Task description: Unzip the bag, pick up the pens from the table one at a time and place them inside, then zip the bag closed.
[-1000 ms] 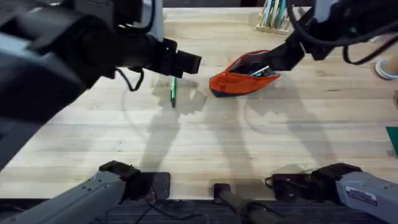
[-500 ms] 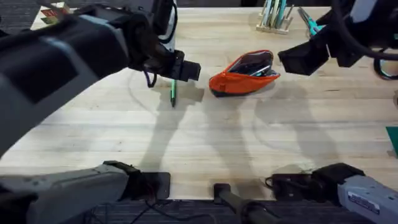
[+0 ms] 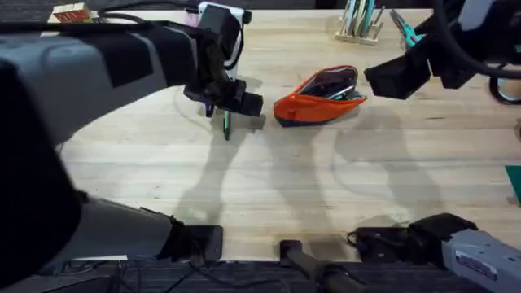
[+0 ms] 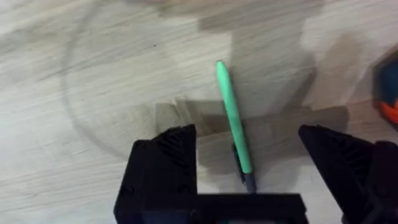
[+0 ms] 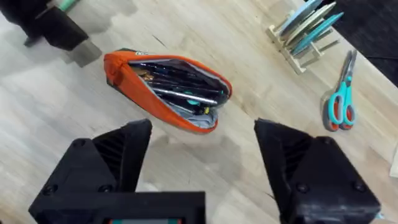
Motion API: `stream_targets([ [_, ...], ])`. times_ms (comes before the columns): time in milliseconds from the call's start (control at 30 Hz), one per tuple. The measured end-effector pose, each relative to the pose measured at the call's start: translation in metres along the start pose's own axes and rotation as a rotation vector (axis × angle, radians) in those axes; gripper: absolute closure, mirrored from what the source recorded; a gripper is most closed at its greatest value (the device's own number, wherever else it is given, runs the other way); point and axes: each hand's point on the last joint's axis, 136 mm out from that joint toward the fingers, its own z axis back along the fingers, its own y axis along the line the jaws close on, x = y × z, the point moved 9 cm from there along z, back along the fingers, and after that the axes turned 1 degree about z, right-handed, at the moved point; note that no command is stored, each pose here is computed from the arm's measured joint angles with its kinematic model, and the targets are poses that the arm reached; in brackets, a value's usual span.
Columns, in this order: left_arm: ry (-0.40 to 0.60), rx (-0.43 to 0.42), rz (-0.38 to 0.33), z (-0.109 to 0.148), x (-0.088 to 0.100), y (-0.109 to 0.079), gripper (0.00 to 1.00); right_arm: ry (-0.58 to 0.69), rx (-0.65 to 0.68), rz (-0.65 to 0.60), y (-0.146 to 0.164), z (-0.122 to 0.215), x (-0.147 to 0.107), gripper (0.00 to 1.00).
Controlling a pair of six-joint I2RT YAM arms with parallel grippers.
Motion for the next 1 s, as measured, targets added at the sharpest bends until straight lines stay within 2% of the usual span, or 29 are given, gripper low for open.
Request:
stream_targets([
  [133, 0.043, 0.000, 0.004, -0.013, -0.002, 0.000, 0.008, 0.000, 0.000, 0.000, 0.000, 0.000, 0.000, 0.004],
  [433, 0.047, -0.008, 0.009, -0.015, 0.002, 0.000, 0.019, 0.000, 0.000, 0.000, 0.000, 0.000, 0.000, 0.003],
  [533, 0.049, -0.022, 0.009, -0.015, 0.002, -0.001, 0.116, 0.000, 0.000, 0.000, 0.000, 0.000, 0.000, 0.003],
  [667, 0.043, -0.031, 0.007, -0.016, 0.004, -0.003, 0.351, 0.001, 0.000, 0.000, 0.000, 0.000, 0.000, 0.003],
  [1000, 0.039, -0.034, 0.011, -0.016, 0.004, -0.003, 0.763, 0.000, 0.000, 0.000, 0.000, 0.000, 0.000, 0.004],
])
